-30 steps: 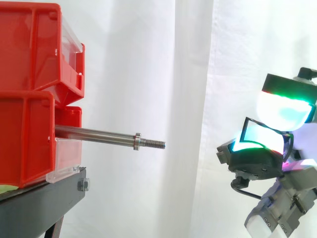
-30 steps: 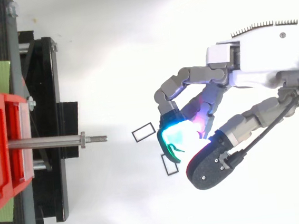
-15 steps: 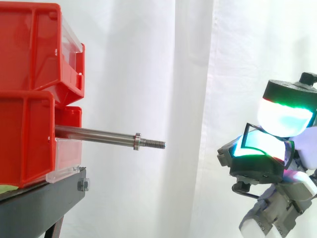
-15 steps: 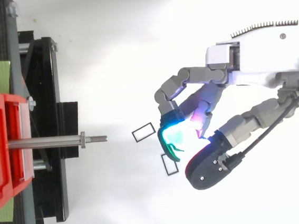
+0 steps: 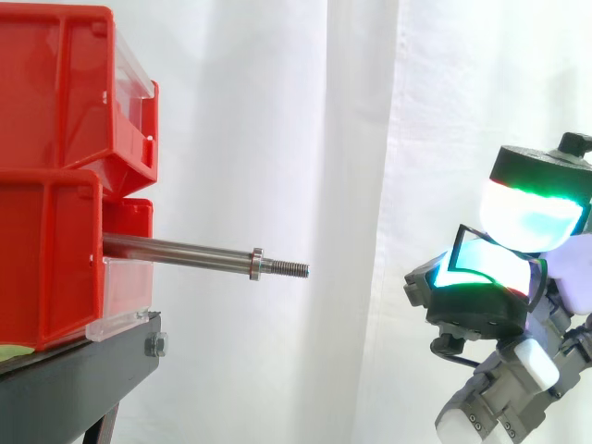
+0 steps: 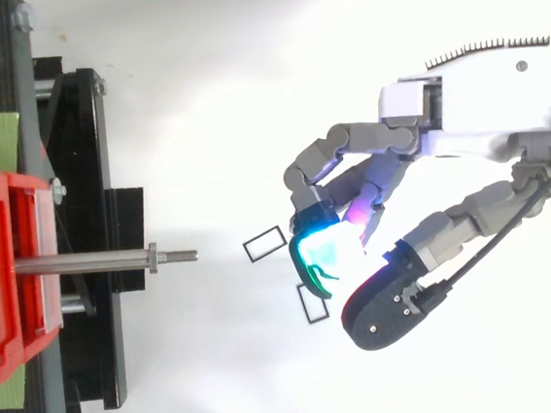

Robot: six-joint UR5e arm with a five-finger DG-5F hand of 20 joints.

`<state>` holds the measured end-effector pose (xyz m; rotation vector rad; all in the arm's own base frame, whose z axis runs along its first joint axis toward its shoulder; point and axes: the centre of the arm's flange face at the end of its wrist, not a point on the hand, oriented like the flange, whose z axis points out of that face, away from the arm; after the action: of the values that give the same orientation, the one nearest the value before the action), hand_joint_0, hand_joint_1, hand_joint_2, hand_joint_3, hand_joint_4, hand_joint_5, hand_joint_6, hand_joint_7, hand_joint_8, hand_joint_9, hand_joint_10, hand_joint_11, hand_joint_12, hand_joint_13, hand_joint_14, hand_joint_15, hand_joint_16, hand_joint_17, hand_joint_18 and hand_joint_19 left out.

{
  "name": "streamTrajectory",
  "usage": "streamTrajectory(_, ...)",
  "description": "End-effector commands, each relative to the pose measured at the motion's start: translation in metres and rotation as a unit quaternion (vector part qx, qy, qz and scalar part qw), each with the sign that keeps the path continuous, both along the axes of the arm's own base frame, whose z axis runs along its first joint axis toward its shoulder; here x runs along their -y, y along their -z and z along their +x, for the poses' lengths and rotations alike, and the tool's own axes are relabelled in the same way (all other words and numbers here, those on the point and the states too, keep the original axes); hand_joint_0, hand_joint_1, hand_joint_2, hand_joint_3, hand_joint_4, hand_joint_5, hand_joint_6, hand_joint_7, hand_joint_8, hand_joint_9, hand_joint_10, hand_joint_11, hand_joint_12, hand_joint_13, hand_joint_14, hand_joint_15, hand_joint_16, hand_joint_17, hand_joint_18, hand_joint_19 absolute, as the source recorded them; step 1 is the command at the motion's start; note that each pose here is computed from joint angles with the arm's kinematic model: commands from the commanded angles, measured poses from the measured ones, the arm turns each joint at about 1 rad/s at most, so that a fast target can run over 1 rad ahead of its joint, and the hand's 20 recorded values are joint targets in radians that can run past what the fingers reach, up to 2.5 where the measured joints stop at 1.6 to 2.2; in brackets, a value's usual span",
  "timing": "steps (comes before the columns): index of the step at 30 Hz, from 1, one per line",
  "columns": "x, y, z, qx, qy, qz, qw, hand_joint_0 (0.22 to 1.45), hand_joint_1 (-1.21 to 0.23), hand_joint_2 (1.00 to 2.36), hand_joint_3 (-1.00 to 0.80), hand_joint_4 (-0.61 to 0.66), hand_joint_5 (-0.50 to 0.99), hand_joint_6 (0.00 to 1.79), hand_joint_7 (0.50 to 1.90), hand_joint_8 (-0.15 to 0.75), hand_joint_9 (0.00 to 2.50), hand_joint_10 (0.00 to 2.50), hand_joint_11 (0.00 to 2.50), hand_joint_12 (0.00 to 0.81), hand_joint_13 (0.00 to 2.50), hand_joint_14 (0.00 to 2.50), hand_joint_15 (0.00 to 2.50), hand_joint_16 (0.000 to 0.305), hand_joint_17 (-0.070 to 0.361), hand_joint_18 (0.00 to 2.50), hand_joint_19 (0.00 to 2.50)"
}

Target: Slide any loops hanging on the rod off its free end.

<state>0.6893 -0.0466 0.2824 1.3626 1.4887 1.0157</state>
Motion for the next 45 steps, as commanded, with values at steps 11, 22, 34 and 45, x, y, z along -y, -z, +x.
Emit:
streamTrajectory(11, 0.0000, -0.0003, 0.0000, 0.000, 0.001, 0.000, 1.0000, 0.63, -0.65, 1.01, -0.34, 0.07, -0.19, 0.88, 1.36, 0.320, 0.82, 0.00, 0.14, 0.241, 0.54, 0.00, 0.00, 0.040, 0.091, 0.42, 0.03)
streamTrajectory(22, -0.0002, -0.0003, 0.0000, 0.000, 0.000, 0.000, 1.0000, 0.64, -0.63, 1.01, -0.35, 0.07, -0.20, 0.89, 1.35, 0.309, 0.81, 0.00, 0.13, 0.238, 0.51, 0.00, 0.00, 0.041, 0.092, 0.39, 0.03)
streamTrajectory(34, 0.0000, -0.0003, 0.0000, 0.000, 0.001, 0.000, 1.0000, 0.63, -0.59, 1.01, -0.35, 0.08, -0.21, 0.90, 1.36, 0.304, 0.83, 0.00, 0.09, 0.238, 0.49, 0.00, 0.00, 0.041, 0.093, 0.33, 0.02)
streamTrajectory(45, -0.0001, -0.0002, -0.0002, 0.000, 0.000, 0.000, 1.0000, 0.63, -0.58, 1.01, -0.36, 0.07, -0.21, 0.90, 1.34, 0.287, 0.81, 0.00, 0.12, 0.239, 0.47, 0.00, 0.00, 0.041, 0.093, 0.30, 0.01)
